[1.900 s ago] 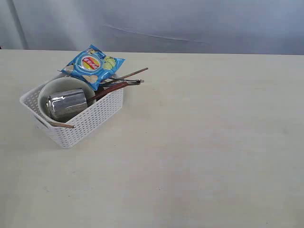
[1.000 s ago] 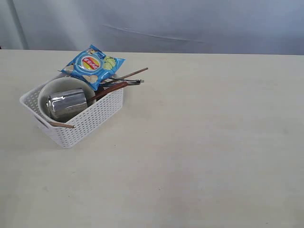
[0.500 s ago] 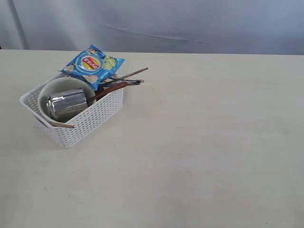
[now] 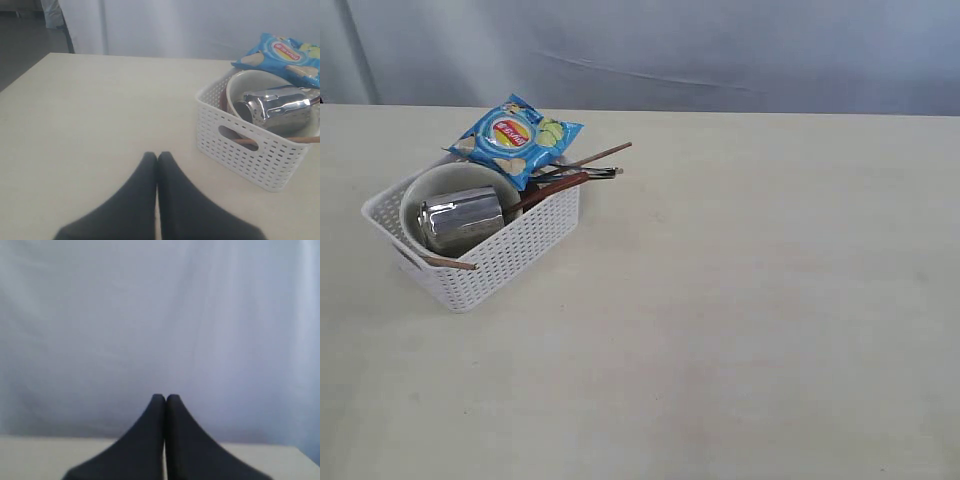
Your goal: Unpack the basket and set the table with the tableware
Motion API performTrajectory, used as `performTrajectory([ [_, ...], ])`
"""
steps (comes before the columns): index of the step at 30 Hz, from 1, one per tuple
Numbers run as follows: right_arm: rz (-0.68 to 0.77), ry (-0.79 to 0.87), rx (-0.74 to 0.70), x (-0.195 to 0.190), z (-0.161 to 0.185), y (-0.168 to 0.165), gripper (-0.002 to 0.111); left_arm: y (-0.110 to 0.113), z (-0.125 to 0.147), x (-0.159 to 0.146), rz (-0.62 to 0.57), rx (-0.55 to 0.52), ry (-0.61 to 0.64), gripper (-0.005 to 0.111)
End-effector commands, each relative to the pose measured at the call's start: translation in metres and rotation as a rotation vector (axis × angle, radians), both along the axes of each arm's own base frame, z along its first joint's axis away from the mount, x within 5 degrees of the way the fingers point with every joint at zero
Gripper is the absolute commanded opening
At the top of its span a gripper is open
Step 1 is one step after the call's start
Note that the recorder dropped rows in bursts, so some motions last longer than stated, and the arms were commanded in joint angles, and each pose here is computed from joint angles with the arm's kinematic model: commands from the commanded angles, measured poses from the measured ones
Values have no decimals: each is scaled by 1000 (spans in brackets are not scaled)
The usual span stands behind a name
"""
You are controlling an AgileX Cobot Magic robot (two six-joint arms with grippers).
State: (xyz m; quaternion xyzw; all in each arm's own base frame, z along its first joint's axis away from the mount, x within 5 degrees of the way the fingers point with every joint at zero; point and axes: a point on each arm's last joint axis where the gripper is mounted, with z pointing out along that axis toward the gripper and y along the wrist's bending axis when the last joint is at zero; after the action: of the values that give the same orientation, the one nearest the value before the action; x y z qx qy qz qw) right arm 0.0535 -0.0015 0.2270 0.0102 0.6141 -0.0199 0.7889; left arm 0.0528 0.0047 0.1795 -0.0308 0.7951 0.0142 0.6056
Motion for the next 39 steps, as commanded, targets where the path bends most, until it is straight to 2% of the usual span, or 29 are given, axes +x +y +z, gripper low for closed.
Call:
performTrajectory([
  [1, 67, -251, 169, -8, 21, 0, 0, 0, 2, 0, -2, -4, -10, 0],
  [2, 91, -318, 197, -11, 27, 1, 0, 0, 2, 0, -2, -4, -10, 0],
  [4, 101, -345, 207, -12, 29, 1, 0, 0, 2, 0, -2, -4, -10, 0],
  [13, 124, -204, 359, -6, 22, 0, 0, 0, 2, 0, -2, -4, -10, 0],
  [17, 91, -89, 374, -2, 58, -1, 0, 0, 2, 0, -2, -4, -10, 0],
  [19, 75, -14, 382, 14, 80, -3, 0, 0, 2, 0, -2, -4, -10, 0],
  [20, 57, 82, 392, 32, 92, -4, 0, 0, 2, 0, -2, -4, -10, 0],
  [23, 65, 297, 379, 73, 105, 0, 0, 0, 2, 0, -2, -4, -10, 0],
  [25, 137, 434, 318, 110, 110, 16, 0, 0, 2, 0, -2, -4, -10, 0],
  [27, 276, 638, 184, 156, 109, 59, 0, 0, 2, 0, -2, -4, -10, 0],
  [32, 464, 860, -33, 220, 92, 150, 0, 0, 2, 0, -2, -4, -10, 0],
  [33, 500, 900, -116, 232, 86, 171, 0, 0, 2, 0, -2, -4, -10, 0],
  [36, 521, 1011, -239, 257, 72, 199, 0, 0, 2, 0, -2, -4, -10, 0],
  [39, 518, 1101, -320, 273, 65, 209, 0, 0, 2, 0, -2, -4, -10, 0],
])
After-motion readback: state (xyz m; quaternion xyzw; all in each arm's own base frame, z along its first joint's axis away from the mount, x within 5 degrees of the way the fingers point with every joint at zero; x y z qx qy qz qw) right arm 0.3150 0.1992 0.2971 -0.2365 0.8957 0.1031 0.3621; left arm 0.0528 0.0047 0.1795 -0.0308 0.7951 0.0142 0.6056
